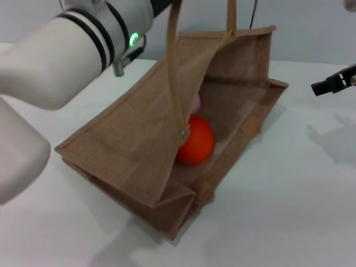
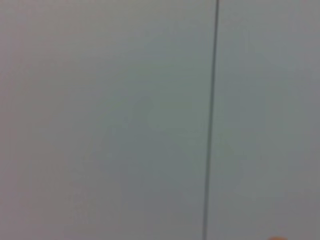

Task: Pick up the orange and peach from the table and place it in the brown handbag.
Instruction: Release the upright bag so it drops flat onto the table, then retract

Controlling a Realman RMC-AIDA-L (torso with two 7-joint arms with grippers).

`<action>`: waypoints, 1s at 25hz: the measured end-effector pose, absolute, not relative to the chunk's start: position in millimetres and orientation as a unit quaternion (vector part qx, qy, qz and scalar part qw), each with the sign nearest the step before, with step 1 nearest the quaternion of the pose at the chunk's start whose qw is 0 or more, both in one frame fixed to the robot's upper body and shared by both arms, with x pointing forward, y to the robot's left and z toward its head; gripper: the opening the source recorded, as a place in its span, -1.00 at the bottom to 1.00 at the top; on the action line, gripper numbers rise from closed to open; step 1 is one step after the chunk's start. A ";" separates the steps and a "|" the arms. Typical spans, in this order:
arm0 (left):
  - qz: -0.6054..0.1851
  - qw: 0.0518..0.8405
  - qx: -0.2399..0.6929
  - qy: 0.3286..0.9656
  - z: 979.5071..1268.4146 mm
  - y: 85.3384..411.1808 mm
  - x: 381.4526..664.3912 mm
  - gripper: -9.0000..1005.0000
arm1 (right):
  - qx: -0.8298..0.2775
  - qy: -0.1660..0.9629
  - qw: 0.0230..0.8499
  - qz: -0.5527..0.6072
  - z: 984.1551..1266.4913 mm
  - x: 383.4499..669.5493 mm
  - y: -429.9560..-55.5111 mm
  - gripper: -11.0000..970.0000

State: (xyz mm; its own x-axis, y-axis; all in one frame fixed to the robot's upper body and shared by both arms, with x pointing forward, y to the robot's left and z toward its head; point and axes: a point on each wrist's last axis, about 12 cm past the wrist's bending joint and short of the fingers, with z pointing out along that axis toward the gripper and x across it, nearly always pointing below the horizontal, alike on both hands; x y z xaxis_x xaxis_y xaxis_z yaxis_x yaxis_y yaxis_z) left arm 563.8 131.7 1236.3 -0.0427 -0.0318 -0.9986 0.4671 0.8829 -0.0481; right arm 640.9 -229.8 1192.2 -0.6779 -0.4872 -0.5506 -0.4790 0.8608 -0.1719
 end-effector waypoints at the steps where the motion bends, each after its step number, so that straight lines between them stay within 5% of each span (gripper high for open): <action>1: -0.193 0.676 0.159 0.694 1234.8 130.9 563.3 0.76 | -0.263 0.916 0.302 -0.007 1191.9 641.0 -230.0 0.58; 12: -0.287 0.681 0.175 0.650 1220.3 136.4 564.0 0.75 | -0.265 0.918 0.295 -0.007 1188.3 644.1 -227.8 0.58; 25: -0.066 0.657 0.208 0.722 1216.5 138.5 573.5 0.75 | -0.265 0.919 0.293 -0.006 1188.7 644.3 -227.5 0.58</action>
State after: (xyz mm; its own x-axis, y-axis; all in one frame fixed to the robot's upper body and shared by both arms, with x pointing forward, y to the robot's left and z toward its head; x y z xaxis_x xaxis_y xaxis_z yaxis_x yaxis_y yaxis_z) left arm 573.5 138.5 1216.5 -0.0516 0.2132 -0.9756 0.3863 0.9052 0.1773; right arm 644.3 -227.5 1188.7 -0.6879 -0.4906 -0.5349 -0.4837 0.8593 -0.1662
